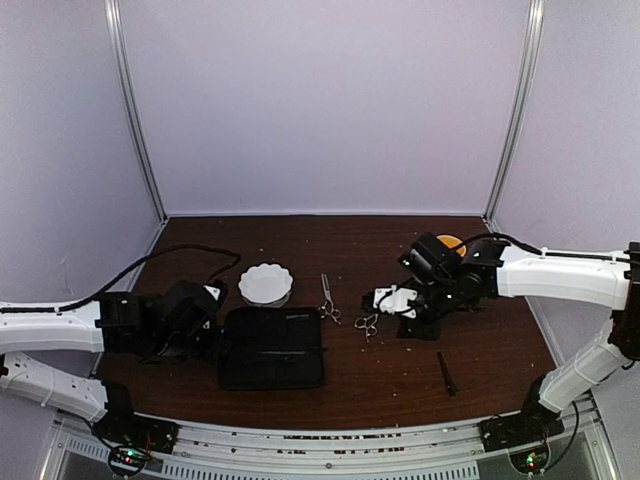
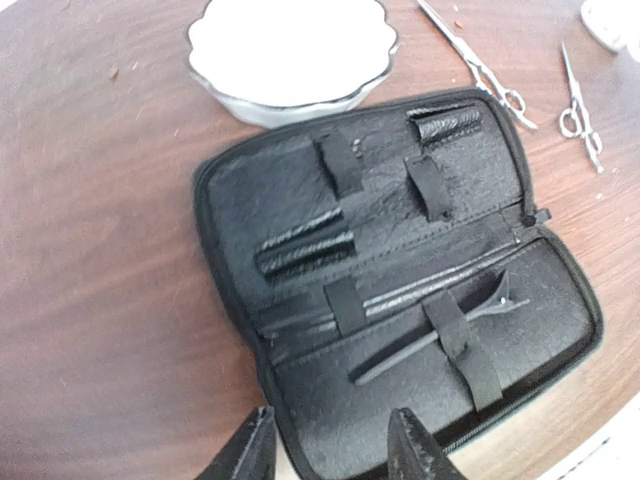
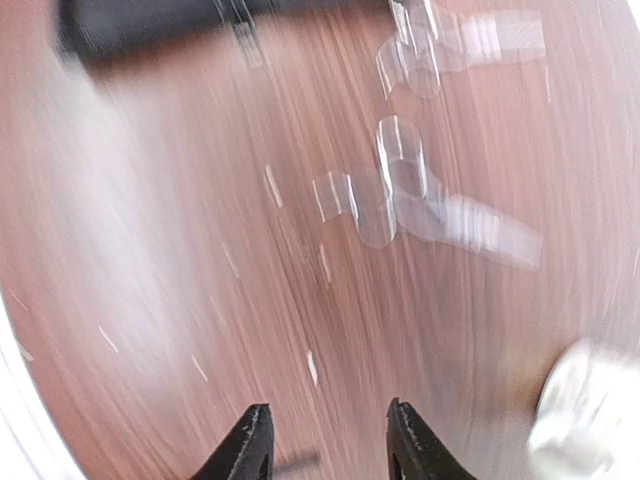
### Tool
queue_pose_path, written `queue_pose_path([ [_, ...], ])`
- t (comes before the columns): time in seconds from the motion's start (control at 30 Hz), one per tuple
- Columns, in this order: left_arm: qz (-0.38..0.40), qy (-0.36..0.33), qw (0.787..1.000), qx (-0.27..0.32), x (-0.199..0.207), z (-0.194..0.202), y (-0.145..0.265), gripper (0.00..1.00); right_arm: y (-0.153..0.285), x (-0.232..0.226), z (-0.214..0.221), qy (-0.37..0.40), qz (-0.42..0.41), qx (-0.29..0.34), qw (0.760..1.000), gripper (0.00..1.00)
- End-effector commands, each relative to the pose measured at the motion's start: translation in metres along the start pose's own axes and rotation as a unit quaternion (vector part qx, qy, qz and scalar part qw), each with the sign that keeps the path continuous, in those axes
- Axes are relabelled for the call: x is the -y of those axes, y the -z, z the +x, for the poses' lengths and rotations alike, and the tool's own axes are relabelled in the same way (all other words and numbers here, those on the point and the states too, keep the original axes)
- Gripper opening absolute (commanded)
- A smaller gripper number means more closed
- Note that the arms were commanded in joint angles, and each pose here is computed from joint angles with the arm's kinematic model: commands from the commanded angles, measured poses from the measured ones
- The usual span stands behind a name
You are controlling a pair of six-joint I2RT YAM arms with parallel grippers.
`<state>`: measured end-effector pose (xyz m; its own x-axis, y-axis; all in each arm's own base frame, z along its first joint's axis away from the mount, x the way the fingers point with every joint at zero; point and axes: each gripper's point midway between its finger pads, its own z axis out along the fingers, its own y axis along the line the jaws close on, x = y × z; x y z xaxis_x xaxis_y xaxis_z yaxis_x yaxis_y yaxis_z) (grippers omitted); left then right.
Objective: Sort the hair-cutting tools
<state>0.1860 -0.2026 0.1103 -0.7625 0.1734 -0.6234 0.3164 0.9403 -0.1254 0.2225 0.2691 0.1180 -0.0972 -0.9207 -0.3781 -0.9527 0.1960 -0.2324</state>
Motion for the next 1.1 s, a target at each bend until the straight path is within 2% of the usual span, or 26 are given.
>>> queue_pose_path([
  [0.0, -0.015, -0.074, 0.997, 0.004, 0.014, -0.022, -0.008, 0.42, 0.002, 0.006, 0.087, -0.02, 0.029, -0.076, 0.996, 0.4],
  [0.2, 0.02, -0.101, 0.995, -0.003, 0.049, -0.039, -0.025, 0.44, 0.005, -0.02, 0.162, 0.02, 0.038, -0.139, 0.989, 0.39],
  [0.33, 0.03, -0.097, 0.995, -0.001, 0.055, -0.042, -0.027, 0.45, 0.002, -0.036, 0.18, 0.055, 0.016, -0.155, 0.986, 0.39],
  [0.5, 0.028, -0.082, 0.996, 0.0, 0.05, -0.038, -0.025, 0.45, -0.011, -0.044, 0.182, 0.078, -0.001, -0.164, 0.983, 0.36],
  [0.67, 0.026, -0.063, 0.998, 0.011, 0.042, -0.036, -0.018, 0.45, -0.024, -0.069, 0.147, 0.118, -0.057, -0.132, 0.983, 0.37],
  [0.77, 0.016, -0.06, 0.998, 0.019, 0.035, -0.038, -0.012, 0.46, -0.019, -0.082, 0.085, 0.112, -0.105, -0.058, 0.986, 0.37],
  [0.87, 0.004, -0.063, 0.998, 0.019, 0.03, -0.039, -0.009, 0.46, -0.012, -0.081, 0.025, 0.073, -0.148, 0.008, 0.986, 0.36],
  [0.97, 0.002, -0.069, 0.998, 0.014, 0.029, -0.039, -0.006, 0.47, -0.018, -0.076, 0.01, 0.065, -0.166, 0.007, 0.984, 0.35],
  [1.07, 0.019, -0.085, 0.996, 0.008, 0.034, -0.038, -0.001, 0.47, -0.016, -0.073, 0.02, 0.07, -0.164, 0.001, 0.984, 0.35],
])
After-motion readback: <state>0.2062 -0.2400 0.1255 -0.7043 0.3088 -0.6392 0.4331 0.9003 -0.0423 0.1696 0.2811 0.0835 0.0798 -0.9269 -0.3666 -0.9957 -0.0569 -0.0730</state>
